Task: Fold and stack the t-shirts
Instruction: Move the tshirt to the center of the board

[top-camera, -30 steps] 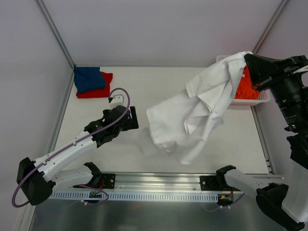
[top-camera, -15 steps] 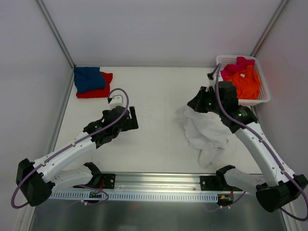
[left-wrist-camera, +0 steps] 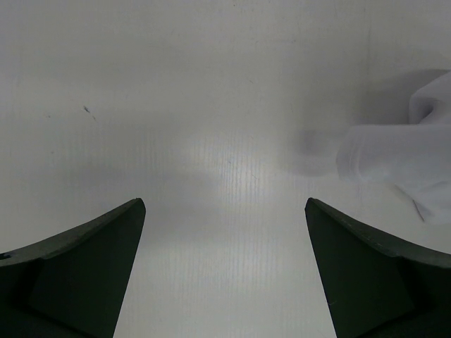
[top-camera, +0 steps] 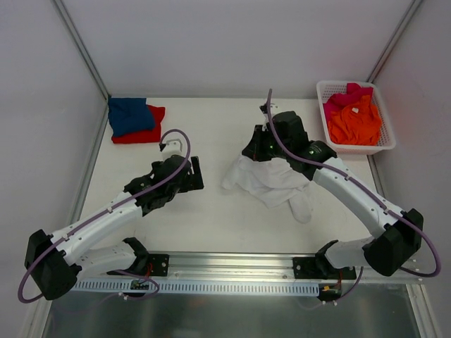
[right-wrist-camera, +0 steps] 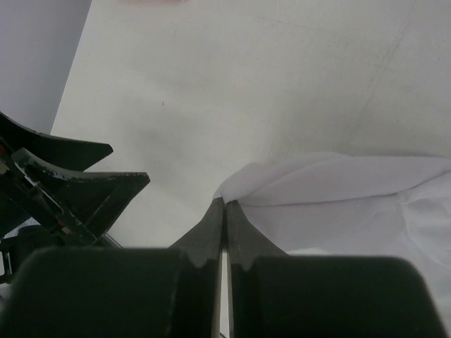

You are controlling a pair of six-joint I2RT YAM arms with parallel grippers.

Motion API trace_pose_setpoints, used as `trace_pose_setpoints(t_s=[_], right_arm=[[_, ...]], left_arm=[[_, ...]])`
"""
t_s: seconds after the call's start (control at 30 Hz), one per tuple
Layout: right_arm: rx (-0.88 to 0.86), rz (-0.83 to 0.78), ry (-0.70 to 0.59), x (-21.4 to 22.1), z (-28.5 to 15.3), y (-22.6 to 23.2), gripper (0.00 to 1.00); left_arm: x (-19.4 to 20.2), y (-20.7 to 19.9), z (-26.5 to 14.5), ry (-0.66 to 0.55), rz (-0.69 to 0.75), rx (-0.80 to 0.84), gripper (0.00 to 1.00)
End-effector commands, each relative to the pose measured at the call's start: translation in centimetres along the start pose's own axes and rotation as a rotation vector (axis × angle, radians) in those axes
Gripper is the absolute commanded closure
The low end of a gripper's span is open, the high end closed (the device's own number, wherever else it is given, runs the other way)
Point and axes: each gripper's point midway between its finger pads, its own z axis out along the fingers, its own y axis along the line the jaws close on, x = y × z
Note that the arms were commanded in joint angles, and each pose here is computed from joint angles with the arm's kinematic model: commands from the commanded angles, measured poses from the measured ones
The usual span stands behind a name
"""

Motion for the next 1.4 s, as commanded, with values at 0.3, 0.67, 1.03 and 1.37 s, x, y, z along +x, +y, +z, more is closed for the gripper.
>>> trace_pose_setpoints(t_s=[0.3,0.67,1.03,1.37], right_arm=[[0.022,-0.077,-0.172,-12.8,3.8,0.8,1.00],[0.192,0.036,-0.090,-14.6,10.1,-8.2,0.50],[0.235,0.093,-0.079,-7.0,6.0,-10.3,0.58],[0.195,0.123,-0.034,0.0,3.3,-9.0,0.65]], left_arm=[[-0.6,-0.9,0.2,-0.005,-0.040,0.020,0.01],[0.1,-1.8,0.4,0.031,-0.033,0.060,0.01],[5.1,-4.6,4.4,0.167,-0.013,0.058,0.02],[7.4,-8.4,6.4,0.226,0.045,0.072,0.02]])
